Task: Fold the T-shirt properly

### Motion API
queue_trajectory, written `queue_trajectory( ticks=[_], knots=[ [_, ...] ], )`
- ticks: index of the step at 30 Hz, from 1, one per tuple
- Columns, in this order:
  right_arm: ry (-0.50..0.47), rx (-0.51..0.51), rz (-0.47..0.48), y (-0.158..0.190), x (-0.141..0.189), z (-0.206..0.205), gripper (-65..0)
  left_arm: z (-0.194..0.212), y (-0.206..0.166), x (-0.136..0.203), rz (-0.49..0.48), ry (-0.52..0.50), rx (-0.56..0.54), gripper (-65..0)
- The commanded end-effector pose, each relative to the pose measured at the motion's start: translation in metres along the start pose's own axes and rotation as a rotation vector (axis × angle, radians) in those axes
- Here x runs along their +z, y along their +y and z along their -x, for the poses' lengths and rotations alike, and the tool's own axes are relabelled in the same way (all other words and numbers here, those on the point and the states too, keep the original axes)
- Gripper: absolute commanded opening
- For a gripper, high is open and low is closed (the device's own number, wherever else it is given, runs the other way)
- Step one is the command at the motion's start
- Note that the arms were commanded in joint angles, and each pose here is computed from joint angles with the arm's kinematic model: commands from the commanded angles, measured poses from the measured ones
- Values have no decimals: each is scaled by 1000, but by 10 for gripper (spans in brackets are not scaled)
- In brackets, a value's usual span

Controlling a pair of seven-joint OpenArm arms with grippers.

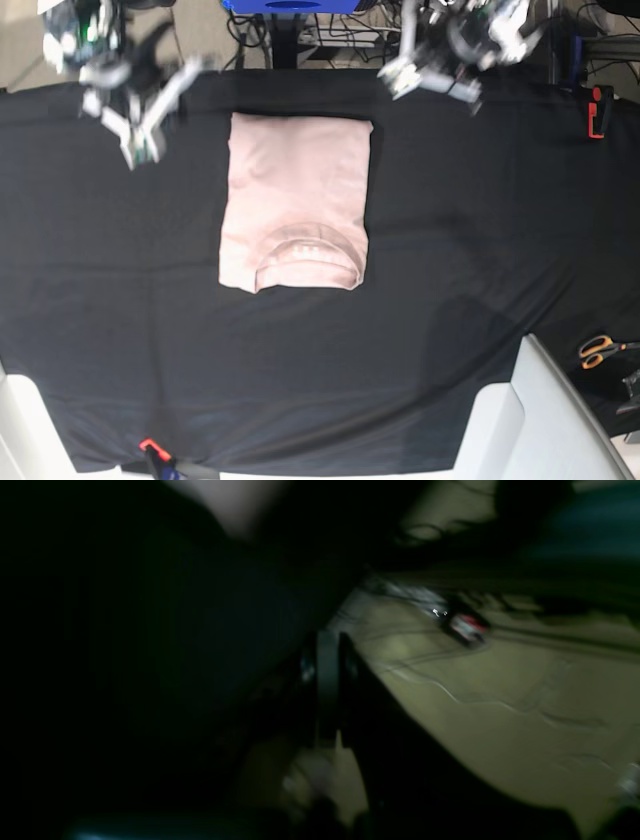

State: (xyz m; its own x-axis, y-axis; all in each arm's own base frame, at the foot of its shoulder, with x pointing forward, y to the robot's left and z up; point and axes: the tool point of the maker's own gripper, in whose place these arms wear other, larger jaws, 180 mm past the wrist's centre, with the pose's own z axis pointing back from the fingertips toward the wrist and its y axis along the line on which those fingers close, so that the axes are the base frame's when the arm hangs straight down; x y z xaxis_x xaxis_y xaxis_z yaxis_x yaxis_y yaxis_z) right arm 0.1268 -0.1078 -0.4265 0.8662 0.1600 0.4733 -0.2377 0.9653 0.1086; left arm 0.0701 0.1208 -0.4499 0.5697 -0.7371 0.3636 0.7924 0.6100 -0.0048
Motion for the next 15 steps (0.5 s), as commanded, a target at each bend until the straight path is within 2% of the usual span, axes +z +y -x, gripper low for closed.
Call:
queue_trajectory(
  ticks=[1, 5, 7, 9, 11, 15],
  knots=[
    [18, -9, 6, 0, 4, 9, -630, 5, -8, 6, 9, -20, 20, -650],
    [172, -92, -27, 24, 3, 67, -630, 46, -48, 6, 100, 40, 93, -650],
    [271, -136, -22, 28, -10, 103, -630, 75, -67, -7, 159, 94, 161, -650],
    [335, -162, -5, 24, -32, 126, -630, 87, -79, -30, 210, 95, 224, -650],
    [431, -161, -3, 25, -51, 159, -630, 102, -91, -50, 261, 110, 279, -650],
    [579, -96, 6, 21, -82, 212, -630, 116, -102, -93, 344, 125, 376, -650]
  ],
)
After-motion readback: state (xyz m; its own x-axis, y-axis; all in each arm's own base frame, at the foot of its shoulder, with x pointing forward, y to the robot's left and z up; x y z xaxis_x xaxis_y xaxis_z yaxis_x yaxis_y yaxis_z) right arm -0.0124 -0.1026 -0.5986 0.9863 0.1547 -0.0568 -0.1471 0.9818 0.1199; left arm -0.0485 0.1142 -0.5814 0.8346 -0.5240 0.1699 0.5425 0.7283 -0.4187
